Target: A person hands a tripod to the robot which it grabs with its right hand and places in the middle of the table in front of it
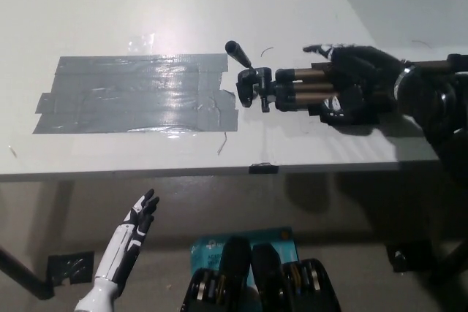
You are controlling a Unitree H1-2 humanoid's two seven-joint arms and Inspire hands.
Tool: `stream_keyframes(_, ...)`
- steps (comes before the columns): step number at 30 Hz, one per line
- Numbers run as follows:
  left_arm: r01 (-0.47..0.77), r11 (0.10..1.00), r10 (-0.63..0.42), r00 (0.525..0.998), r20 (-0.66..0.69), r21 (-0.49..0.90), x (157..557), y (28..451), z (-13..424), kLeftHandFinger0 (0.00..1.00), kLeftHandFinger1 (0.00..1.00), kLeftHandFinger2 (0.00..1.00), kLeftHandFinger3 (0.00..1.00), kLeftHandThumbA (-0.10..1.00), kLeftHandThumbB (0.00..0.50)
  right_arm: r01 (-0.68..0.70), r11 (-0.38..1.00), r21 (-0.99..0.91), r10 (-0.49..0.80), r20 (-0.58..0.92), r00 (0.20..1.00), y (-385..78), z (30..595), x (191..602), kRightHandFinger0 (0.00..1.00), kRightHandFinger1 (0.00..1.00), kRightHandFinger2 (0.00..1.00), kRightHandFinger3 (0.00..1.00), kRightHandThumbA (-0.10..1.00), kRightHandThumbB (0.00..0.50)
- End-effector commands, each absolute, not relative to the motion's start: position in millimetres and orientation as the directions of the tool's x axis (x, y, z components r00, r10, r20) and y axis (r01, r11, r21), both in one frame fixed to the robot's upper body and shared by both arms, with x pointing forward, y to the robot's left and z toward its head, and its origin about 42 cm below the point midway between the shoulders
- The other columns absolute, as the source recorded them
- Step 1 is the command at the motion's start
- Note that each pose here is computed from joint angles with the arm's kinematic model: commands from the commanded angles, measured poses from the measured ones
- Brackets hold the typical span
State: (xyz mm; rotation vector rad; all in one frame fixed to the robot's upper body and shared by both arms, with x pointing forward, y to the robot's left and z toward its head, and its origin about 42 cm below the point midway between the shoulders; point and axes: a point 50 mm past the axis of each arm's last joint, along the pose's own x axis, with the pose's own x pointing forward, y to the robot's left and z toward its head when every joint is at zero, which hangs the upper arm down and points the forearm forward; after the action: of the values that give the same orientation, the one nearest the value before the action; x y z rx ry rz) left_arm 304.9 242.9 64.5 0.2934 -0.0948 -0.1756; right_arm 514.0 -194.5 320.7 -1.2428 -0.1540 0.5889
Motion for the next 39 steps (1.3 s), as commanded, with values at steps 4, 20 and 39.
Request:
stream_keyframes(4, 0.17, 0.933, -0.21, 0.973, 0.096, 0.318, 309.9, 245.7, 71.0, 1.0, 1.0, 1.0, 1.0, 0.99, 0.232, -0.354, 0.425, -0.833, 0.678, 0.035, 0.734, -201.6, 445.7, 486.1, 1.0, 1.0, 1.0, 1.0, 0.72, 0.5)
stream_keyframes(20, 0.161, 0.941, -0.195, 0.977, 0.089, 0.296, 302.8, 243.9, 67.2, 1.0, 1.0, 1.0, 1.0, 0.99, 0.232, 0.006, 0.872, -0.489, 0.423, 0.762, 0.491, -225.9, 478.1, 283.3, 1.0, 1.0, 1.0, 1.0, 0.99, 0.36)
stream_keyframes(39, 0.162, 0.943, -0.171, 0.985, 0.007, 0.291, 272.6, 247.0, 42.6, 1.0, 1.0, 1.0, 1.0, 1.0, 0.263, -0.093, 0.988, -0.126, 0.134, 0.375, 0.917, -213.4, 199.6, 248.3, 1.0, 1.0, 1.0, 1.0, 0.77, 0.212)
